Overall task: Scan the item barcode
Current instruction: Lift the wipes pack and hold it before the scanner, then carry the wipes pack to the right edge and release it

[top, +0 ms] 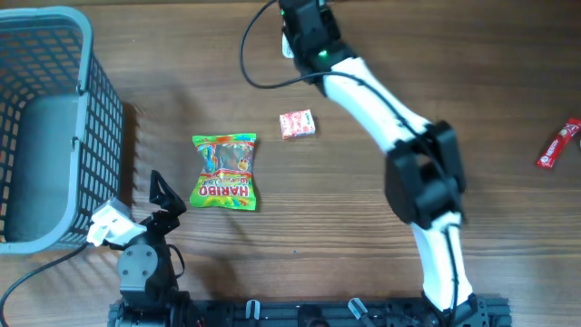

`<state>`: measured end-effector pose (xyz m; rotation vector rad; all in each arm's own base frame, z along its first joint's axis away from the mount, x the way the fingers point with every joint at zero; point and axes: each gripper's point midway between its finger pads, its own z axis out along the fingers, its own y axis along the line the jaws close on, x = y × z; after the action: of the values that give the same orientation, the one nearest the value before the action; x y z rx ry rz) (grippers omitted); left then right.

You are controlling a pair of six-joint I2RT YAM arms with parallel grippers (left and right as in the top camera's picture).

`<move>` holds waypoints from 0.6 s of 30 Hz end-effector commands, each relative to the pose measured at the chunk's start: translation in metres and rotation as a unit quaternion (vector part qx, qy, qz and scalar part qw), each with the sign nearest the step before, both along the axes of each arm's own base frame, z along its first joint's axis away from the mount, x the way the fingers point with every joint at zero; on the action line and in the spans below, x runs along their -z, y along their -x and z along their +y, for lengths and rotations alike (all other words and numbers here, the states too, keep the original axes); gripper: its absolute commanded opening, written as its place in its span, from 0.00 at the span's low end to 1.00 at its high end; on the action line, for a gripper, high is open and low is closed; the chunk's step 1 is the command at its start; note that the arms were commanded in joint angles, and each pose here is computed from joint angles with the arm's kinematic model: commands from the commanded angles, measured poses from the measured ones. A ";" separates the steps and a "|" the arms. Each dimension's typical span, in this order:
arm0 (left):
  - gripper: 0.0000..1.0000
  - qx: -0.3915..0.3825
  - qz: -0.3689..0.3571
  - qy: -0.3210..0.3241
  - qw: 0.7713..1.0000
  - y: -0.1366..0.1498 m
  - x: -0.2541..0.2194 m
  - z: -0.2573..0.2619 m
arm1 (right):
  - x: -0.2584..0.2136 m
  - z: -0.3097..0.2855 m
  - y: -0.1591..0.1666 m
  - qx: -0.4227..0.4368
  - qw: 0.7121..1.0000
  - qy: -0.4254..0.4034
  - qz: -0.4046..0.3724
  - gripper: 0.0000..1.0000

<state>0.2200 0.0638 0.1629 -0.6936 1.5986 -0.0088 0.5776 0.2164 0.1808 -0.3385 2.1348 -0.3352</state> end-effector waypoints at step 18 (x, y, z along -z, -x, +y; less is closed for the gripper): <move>1.00 -0.006 0.001 -0.005 1.000 0.001 0.001 0.002 | 0.108 -0.386 0.148 0.472 0.824 -0.236 0.205 0.04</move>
<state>0.2200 0.0638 0.1630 -0.6933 1.5980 -0.0095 0.4394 -0.1748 0.1107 0.9983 2.5293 -0.3879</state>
